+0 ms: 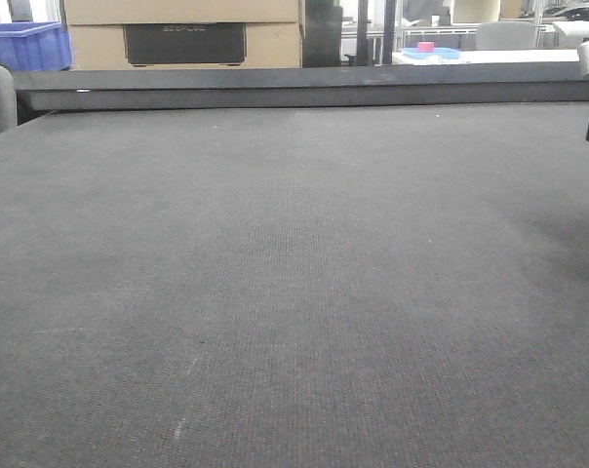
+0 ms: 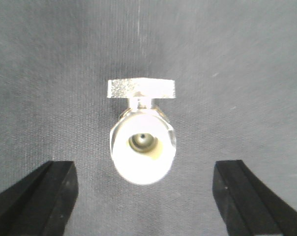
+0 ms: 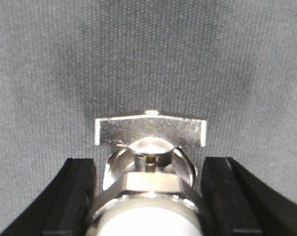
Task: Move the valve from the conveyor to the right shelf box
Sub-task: 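Lift both held valves up off the conveyor belt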
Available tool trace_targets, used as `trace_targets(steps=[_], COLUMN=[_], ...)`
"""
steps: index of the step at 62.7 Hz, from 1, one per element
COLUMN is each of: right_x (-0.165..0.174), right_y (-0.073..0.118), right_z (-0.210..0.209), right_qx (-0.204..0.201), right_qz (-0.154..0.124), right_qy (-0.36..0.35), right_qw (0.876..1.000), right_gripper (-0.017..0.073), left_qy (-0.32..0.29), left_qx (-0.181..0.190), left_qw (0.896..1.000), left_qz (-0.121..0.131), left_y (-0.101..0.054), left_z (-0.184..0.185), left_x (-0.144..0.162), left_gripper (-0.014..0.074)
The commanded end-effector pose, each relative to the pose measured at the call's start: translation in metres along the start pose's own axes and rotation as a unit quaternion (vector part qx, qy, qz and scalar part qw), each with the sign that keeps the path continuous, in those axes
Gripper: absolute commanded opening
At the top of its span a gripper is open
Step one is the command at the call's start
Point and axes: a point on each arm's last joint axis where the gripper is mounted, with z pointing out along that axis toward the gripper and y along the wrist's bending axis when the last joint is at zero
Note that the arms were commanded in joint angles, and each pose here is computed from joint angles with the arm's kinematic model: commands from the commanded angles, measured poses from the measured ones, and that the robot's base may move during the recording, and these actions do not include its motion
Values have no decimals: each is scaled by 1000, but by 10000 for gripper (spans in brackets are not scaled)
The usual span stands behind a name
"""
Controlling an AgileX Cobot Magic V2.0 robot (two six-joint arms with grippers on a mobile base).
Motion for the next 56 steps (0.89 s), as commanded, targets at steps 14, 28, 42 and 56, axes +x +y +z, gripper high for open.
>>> trace_targets(steps=[14, 28, 42, 56], right_x=[-1, -1, 0, 10], right_y=[-1, -1, -1, 1], right_z=[-1, -1, -1, -25], right_qx=[3, 3, 2, 2], right_qz=[1, 1, 1, -2], right_qy=[-14, -14, -5, -37], right_qw=[1000, 1000, 1000, 999], right_gripper=[-162, -162, -162, -162], left_qy=[23, 52, 42, 53], left_qx=[-1, 1, 3, 3], left_qw=[999, 998, 999, 998], left_qz=[27, 27, 25, 25], left_y=[0, 0, 0, -1], left_z=[32, 46, 46, 44], left_x=[-14, -14, -16, -14], left_gripper=[466, 433, 95, -111])
